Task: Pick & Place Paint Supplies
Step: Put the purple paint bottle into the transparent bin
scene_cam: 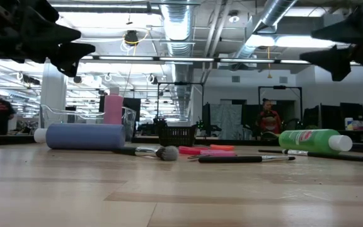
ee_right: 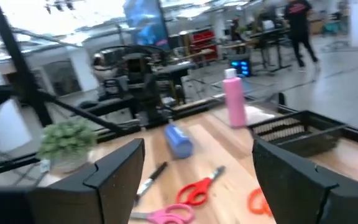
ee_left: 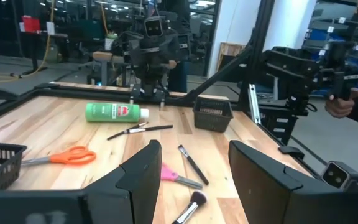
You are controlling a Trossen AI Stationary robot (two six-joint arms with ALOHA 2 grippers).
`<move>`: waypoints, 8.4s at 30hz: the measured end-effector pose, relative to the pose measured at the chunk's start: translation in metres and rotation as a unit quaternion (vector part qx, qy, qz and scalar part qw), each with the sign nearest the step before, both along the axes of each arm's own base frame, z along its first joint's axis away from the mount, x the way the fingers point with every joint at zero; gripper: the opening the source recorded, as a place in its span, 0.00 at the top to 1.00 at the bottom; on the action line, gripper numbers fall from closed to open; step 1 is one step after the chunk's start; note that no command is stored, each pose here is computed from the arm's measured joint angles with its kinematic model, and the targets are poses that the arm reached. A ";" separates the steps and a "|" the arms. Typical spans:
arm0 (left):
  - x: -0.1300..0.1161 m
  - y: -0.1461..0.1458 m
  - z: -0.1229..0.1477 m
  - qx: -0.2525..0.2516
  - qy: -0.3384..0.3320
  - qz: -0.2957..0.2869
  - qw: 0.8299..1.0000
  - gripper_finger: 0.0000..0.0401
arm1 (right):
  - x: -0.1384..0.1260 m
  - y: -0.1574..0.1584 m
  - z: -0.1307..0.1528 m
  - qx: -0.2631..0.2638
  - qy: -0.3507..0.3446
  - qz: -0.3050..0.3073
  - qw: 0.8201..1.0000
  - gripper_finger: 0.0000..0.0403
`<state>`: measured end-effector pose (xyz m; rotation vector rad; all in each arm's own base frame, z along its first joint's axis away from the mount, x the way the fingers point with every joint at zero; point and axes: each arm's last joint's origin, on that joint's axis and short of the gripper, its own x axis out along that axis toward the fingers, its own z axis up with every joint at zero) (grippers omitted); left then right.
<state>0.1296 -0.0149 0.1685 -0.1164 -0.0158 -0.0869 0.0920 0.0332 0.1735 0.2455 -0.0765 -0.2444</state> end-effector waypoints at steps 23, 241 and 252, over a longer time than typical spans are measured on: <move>0.000 0.002 0.000 0.002 -0.001 0.034 0.999 0.30 | 0.084 0.016 0.010 -0.033 0.151 -0.019 0.988 0.10; 0.160 -0.012 0.042 0.177 0.646 0.146 0.728 0.66 | 0.199 0.016 0.000 -0.101 0.168 0.028 0.980 0.77; 0.198 -0.016 0.048 0.231 0.619 0.125 0.740 0.66 | 0.199 0.007 -0.003 -0.086 0.181 0.015 0.980 0.99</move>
